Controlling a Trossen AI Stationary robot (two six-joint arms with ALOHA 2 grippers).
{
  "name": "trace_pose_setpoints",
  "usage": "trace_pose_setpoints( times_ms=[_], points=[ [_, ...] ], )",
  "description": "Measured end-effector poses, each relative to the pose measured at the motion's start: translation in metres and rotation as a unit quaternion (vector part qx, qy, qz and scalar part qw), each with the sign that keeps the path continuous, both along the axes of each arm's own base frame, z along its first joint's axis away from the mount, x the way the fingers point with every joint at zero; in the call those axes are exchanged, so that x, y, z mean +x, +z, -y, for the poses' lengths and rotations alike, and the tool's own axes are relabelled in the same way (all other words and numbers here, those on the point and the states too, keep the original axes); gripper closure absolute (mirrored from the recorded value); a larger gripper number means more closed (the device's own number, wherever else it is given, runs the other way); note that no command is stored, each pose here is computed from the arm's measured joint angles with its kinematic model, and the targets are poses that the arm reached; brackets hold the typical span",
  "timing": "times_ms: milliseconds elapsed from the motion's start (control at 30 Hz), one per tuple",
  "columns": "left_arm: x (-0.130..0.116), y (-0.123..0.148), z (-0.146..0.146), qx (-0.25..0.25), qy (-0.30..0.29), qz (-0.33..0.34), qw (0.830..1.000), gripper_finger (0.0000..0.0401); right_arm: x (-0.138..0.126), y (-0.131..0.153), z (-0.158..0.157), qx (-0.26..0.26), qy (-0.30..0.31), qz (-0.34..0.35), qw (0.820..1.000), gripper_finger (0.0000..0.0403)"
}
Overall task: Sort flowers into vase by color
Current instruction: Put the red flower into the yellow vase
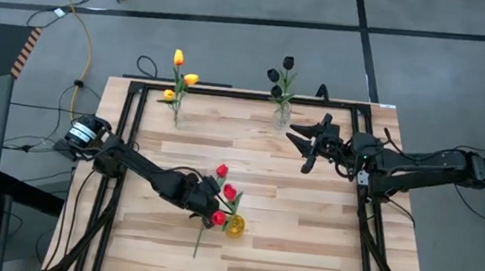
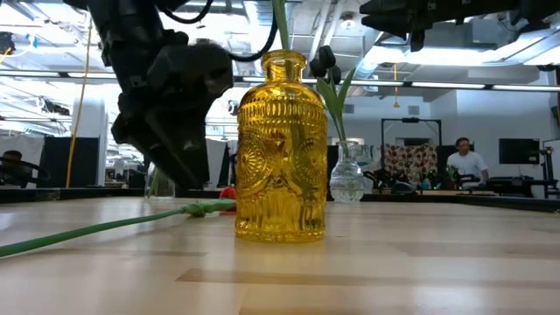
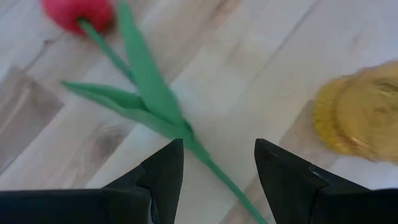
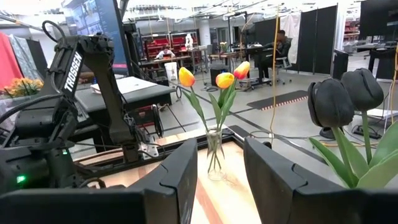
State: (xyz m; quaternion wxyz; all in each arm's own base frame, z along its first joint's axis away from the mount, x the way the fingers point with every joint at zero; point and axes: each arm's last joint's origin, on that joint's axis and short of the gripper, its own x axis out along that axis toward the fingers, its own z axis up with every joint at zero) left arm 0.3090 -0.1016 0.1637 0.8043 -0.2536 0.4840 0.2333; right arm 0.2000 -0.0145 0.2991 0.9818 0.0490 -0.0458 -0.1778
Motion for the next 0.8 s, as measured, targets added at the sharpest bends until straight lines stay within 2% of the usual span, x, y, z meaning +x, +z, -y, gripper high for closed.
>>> trace_pose_setpoints(
  times_ms=[300,800],
  points=[
    [-0.005,-0.001,0.006,0.009,0.040,0.002,0.999,0.0216,0.000,-0.002,0.000,0.000,0.000,-0.009,1.000,0.0246],
    [0.000,-0.026,0.013,0.015,0.062,-0.012,0.998,0.0216,0.000,-0.002,0.000,0.000,-0.001,-0.011,1.000,0.0246]
  ],
)
